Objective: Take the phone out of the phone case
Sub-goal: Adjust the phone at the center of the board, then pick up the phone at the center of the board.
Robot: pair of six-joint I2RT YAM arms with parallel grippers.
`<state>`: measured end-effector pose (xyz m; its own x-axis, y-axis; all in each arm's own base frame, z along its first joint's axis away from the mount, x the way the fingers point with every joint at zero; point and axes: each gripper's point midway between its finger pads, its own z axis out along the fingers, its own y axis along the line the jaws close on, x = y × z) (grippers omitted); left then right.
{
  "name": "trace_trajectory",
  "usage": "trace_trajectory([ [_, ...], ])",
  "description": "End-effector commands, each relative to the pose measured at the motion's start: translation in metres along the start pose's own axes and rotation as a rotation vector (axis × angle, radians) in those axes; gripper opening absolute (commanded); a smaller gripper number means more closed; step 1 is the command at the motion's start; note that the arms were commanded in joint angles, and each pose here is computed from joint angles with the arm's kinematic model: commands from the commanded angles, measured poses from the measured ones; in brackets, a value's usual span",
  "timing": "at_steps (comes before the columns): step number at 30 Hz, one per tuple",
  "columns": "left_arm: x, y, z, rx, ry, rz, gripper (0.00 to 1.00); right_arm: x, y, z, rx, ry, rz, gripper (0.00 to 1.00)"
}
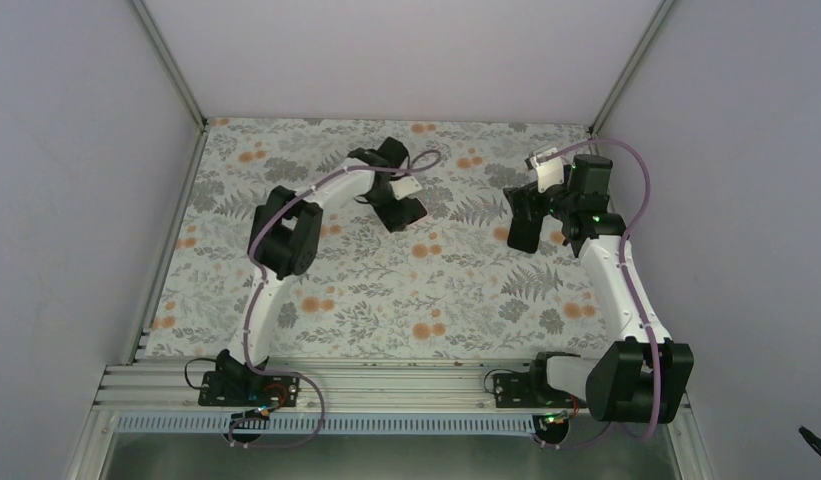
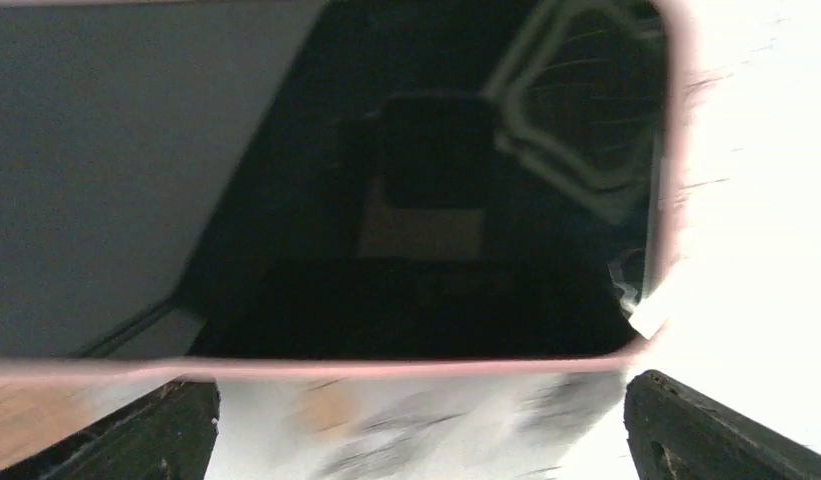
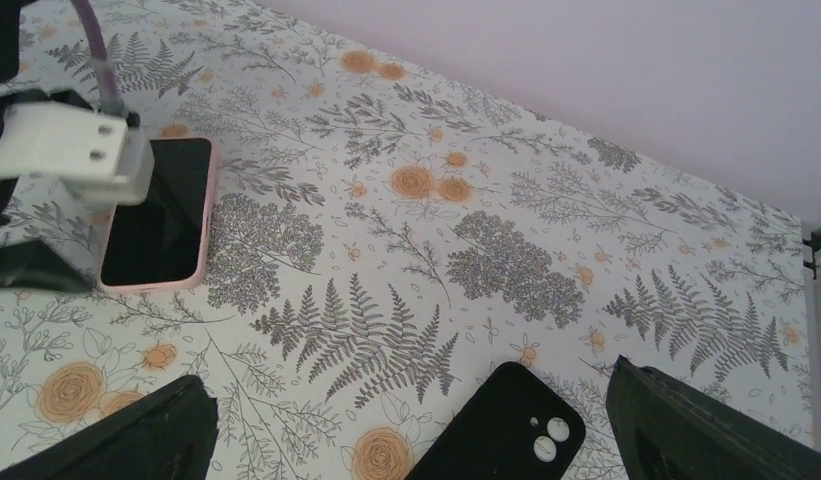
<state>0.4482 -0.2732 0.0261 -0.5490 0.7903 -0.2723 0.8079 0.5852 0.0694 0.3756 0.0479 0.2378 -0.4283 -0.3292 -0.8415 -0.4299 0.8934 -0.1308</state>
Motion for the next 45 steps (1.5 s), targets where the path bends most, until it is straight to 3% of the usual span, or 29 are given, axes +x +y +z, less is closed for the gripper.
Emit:
trace_trajectory([
  [1,-0.037,-0.073,-0.034,0.305,-0.155,0.065,1.0,-0.004,-0.001,-0.001,0.022,-0.015,0.006,1.0],
  [5,-0.043,-0.067,-0.073,0.3,-0.18,0.112,1.0,0.004,0.004,0.002,-0.011,0.022,-0.012,1.0],
  [10,-0.013,-0.061,-0.127,0.281,-0.172,0.123,1.0,0.008,0.015,0.007,-0.099,0.054,-0.103,1.0],
  [13,-0.001,-0.051,-0.175,0.198,-0.226,0.136,1.0,0.006,0.023,0.013,-0.167,0.054,-0.163,1.0],
  [18,0.005,-0.001,-0.267,-0.034,-0.4,0.101,1.0,0.007,0.058,0.025,-0.436,0.035,-0.348,1.0],
  [21,0.017,0.035,-0.316,-0.258,-0.49,0.084,1.0,0.005,0.079,0.038,-0.596,0.071,-0.387,1.0],
  [24,0.037,0.062,-0.34,-0.469,-0.524,0.059,1.0,-0.003,0.085,0.077,-0.636,0.165,-0.365,1.0],
  [27,0.059,0.079,-0.353,-0.61,-0.515,0.025,1.0,-0.01,0.086,0.127,-0.58,0.242,-0.303,1.0],
  [32,0.097,0.092,-0.345,-0.658,-0.436,-0.036,1.0,0.013,0.13,0.185,-0.507,0.327,-0.41,1.0],
  [40,0.157,0.103,-0.333,-0.68,-0.405,-0.136,1.0,0.028,0.175,0.232,-0.465,0.385,-0.439,1.0],
  [45,0.176,0.102,-0.328,-0.669,-0.405,-0.166,1.0,0.041,0.175,0.252,-0.403,0.44,-0.455,1.0],
])
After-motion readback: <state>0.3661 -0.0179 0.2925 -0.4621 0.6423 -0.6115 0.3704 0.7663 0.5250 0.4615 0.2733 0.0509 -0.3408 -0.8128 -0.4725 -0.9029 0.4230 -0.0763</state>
